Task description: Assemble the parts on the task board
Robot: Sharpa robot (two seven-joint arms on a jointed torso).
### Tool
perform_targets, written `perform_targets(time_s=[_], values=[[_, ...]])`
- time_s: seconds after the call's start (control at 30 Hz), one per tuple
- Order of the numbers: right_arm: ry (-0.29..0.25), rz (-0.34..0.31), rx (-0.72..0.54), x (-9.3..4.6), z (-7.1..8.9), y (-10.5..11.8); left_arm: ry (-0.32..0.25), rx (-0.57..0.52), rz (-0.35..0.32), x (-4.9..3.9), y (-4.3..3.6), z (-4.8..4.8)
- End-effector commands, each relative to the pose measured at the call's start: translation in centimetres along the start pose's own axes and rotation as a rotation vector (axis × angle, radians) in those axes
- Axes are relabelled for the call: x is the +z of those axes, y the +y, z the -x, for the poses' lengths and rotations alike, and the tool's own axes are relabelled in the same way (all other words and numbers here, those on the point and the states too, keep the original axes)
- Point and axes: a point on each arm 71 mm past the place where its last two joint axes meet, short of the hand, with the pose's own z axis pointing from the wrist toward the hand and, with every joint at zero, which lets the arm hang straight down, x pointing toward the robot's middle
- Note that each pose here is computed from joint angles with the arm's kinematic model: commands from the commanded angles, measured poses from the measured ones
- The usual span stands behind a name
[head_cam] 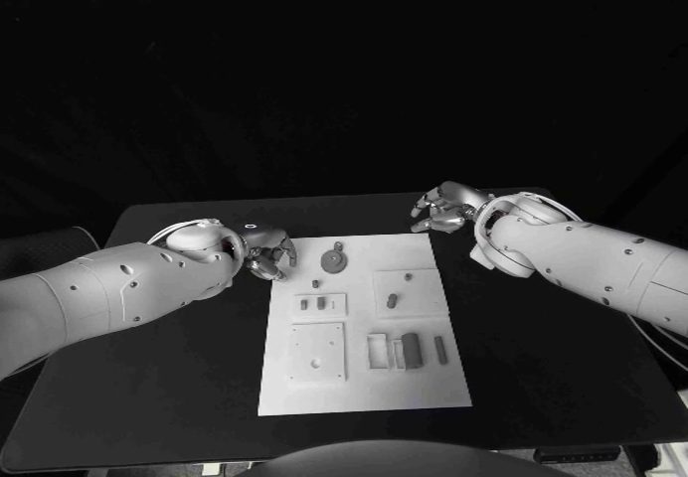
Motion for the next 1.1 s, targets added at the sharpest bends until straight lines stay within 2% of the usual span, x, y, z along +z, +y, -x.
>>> perform_targets(time_s=[0.03, 0.13, 0.33, 0.47, 0.67, 0.87, 1.1], values=[[-0.017, 0.099, -0.078, -0.6, -0.4, 0.4, -0.079, -0.121, 0.002, -0.48, 0.18, 1.19], [-0.009, 0.115, -0.109, -1.2, -1.1, 0.0, -0.119, -0.180, 0.010, -1.16, 0.54, 1.79], [0.023, 0.125, -0.193, -2.5, -2.9, -1.2, -0.234, -0.519, 0.058, -2.84, 2.12, 2.51], [0.026, 0.136, -0.218, -3.0, -4.6, -1.8, -0.276, -0.703, 0.063, -3.60, 2.53, 2.53], [0.034, 0.153, -0.233, -3.1, -6.4, -1.8, -0.275, -0.869, 0.010, -3.95, 1.96, 2.44], [0.039, 0.161, -0.239, -2.9, -6.9, -1.5, -0.259, -0.899, -0.036, -3.90, 1.10, 2.42], [0.054, 0.153, -0.246, -2.8, -7.6, -1.7, -0.258, -0.927, -0.043, -3.72, 0.80, 2.43]])
